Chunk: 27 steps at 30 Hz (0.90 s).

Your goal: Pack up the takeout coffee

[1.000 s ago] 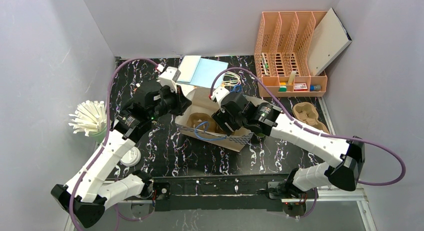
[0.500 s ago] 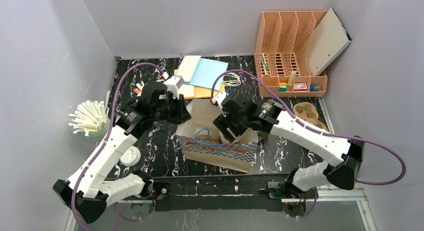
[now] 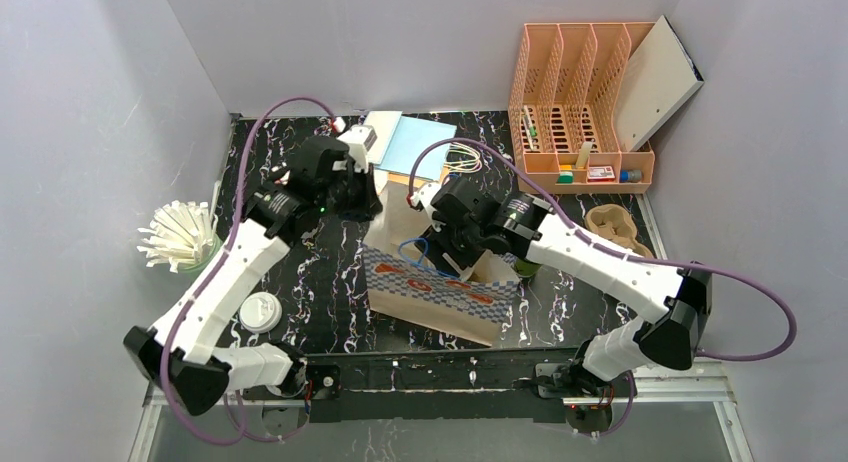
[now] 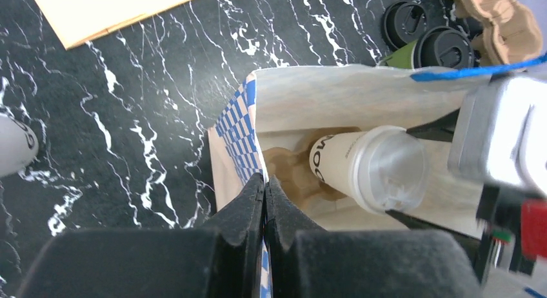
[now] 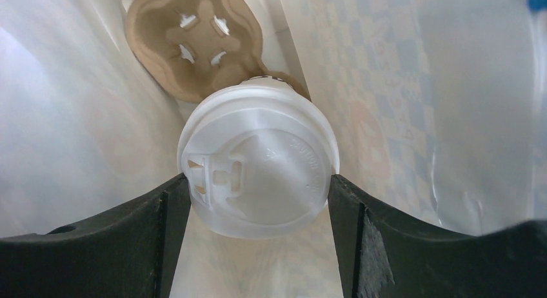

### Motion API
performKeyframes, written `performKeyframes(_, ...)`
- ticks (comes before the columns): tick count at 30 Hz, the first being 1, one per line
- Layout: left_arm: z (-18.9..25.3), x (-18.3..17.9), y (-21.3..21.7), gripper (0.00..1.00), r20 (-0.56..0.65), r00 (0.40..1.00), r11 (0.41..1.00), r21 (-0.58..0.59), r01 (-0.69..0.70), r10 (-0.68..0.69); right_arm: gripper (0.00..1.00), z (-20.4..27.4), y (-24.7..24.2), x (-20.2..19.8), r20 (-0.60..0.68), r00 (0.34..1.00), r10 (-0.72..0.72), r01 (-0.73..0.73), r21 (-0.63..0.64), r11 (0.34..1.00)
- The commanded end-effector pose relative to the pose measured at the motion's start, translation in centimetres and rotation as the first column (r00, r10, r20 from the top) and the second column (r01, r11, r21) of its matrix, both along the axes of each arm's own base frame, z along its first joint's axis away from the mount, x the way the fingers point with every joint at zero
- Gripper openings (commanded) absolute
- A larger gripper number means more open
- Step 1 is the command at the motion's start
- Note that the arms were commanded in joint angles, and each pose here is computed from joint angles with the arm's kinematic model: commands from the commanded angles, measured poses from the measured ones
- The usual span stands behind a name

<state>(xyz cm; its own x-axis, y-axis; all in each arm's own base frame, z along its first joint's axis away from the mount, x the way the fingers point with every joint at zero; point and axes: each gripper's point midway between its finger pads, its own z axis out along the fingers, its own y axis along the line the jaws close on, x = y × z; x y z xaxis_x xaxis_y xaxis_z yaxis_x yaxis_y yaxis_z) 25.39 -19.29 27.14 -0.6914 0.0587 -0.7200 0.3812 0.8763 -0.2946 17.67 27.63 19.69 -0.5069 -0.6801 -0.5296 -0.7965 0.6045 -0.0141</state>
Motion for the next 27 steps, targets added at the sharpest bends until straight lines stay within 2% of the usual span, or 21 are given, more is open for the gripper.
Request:
performKeyframes(1, 0.2, 2.9, -1.2, 0.0, 0.057, 0.995, 0.993, 0.089, 0.078, -0.084, 0.26, 1.9, 2.2, 1.0, 0.043, 0.998, 0.043, -0.046, 0.075, 0.996)
performKeyframes(5, -1.2, 5.4, -3.3, 0.0, 0.036, 0.993, 0.989, 0.096, 0.113, -0.117, 0.26, 2.2, 3.2, 1.6, 0.059, 0.997, 0.042, -0.047, 0.088, 0.995)
performKeyframes(10, 0.2, 8.5, -4.7, 0.0, 0.131, 0.983, 0.988, 0.103, 0.117, -0.13, 0.26, 2.9, 4.8, 2.6, 0.084, 0.996, 0.041, -0.05, 0.106, 0.993)
performKeyframes(16, 3.2, 8.6, -3.4, 0.03, 0.194, 0.977, 0.99, 0.123, 0.069, -0.093, 0.26, 3.4, 5.3, 3.3, 0.106, 0.994, 0.023, -0.036, 0.116, 0.993)
performKeyframes(18, 4.3, 7.7, -2.8, 0.08, 0.204, 0.975, 0.992, 0.109, 0.061, -0.082, 0.26, 3.4, 5.0, 3.3, 0.107, 0.994, 0.014, -0.026, 0.113, 0.993)
performKeyframes(22, 4.9, 5.8, -1.7, 0.34, 0.205, 0.975, 0.992, 0.104, 0.067, -0.088, 0.26, 3.5, 4.2, 3.0, 0.104, 0.995, -0.003, -0.008, 0.108, 0.994)
performKeyframes(27, 3.4, 4.3, 0.1, 0.63, 0.158, 0.985, 0.986, 0.163, 0.045, -0.071, 0.26, 3.5, 2.8, 2.5, 0.107, 0.994, -0.011, 0.001, 0.099, 0.995)
